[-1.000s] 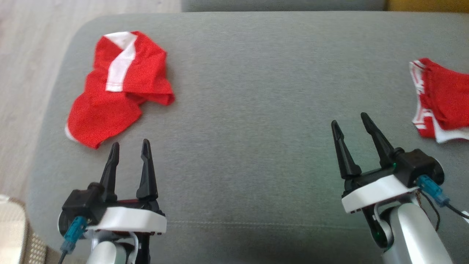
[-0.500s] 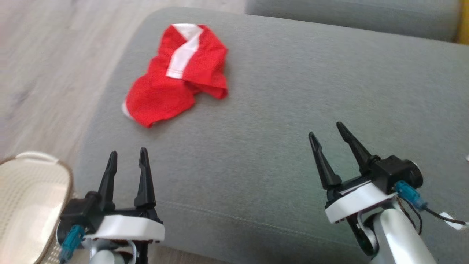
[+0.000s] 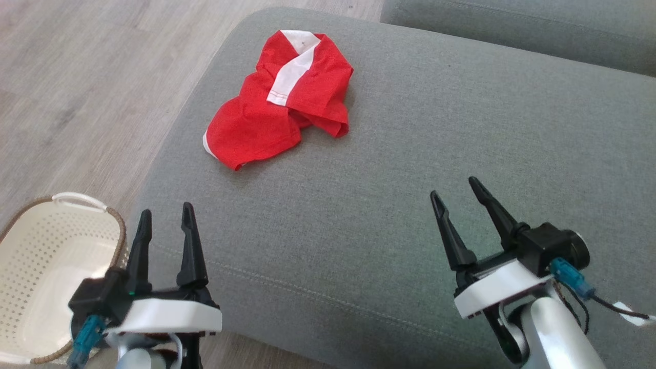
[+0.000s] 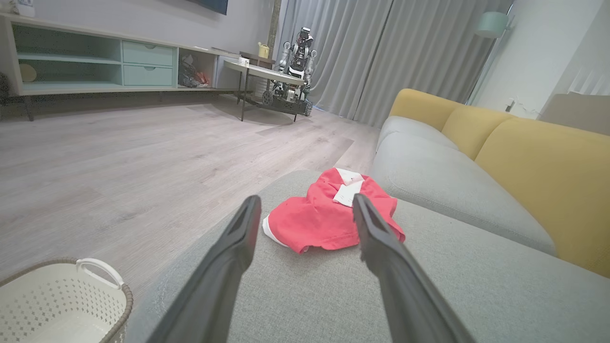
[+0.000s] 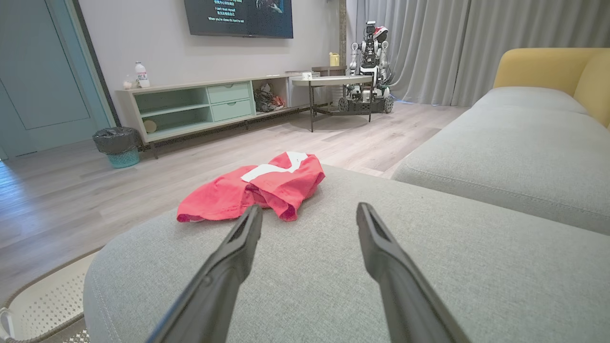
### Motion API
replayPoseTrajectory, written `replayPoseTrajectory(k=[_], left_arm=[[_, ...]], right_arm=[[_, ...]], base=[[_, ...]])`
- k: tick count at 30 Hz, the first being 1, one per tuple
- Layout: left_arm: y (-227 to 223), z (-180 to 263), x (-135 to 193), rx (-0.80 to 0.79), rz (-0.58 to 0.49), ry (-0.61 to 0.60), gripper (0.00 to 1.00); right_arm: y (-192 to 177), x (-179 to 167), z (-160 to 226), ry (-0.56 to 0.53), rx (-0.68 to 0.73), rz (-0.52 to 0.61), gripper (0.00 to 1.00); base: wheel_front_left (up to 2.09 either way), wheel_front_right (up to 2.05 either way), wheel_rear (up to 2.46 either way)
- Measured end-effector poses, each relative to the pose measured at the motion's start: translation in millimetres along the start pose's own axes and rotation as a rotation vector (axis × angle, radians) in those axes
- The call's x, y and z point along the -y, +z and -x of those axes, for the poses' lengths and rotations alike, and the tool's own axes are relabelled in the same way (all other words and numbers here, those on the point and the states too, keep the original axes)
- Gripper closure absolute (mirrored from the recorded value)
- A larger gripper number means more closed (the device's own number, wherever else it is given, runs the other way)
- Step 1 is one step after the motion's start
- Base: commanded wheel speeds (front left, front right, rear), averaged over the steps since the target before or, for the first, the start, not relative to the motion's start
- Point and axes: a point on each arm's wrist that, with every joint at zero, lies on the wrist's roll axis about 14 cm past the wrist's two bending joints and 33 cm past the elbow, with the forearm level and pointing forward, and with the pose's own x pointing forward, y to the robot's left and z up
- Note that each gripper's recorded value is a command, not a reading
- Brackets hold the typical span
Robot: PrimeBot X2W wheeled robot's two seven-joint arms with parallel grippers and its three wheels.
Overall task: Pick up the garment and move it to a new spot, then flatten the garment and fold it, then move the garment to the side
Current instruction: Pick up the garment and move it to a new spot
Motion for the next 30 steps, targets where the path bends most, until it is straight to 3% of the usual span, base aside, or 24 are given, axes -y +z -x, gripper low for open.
replayPoseTrajectory(k=[11, 17, 21, 30], left_arm=[[-1.9, -10.5, -0.1, -0.004, -0.032, 0.006, 0.00], [-6.2, -42.3, -1.7, -0.006, -0.057, 0.000, 0.00], [-19.0, -74.5, 13.8, -0.025, -0.065, -0.070, 0.00], [-93.7, -143.1, 51.7, -0.213, -0.086, -0.244, 0.00]], right_arm=[[-12.7, 8.7, 2.3, -0.018, -0.027, 0.001, 0.00], [-25.4, 24.6, -7.6, -0.036, -0.040, 0.024, 0.00], [-29.8, 44.0, -19.0, -0.060, -0.025, 0.034, 0.00], [-51.6, 87.8, -18.8, -0.121, -0.045, 0.071, 0.00]], base=[[0.00, 0.00, 0.00], [0.00, 0.00, 0.00], [0.00, 0.00, 0.00], [0.00, 0.00, 0.00]])
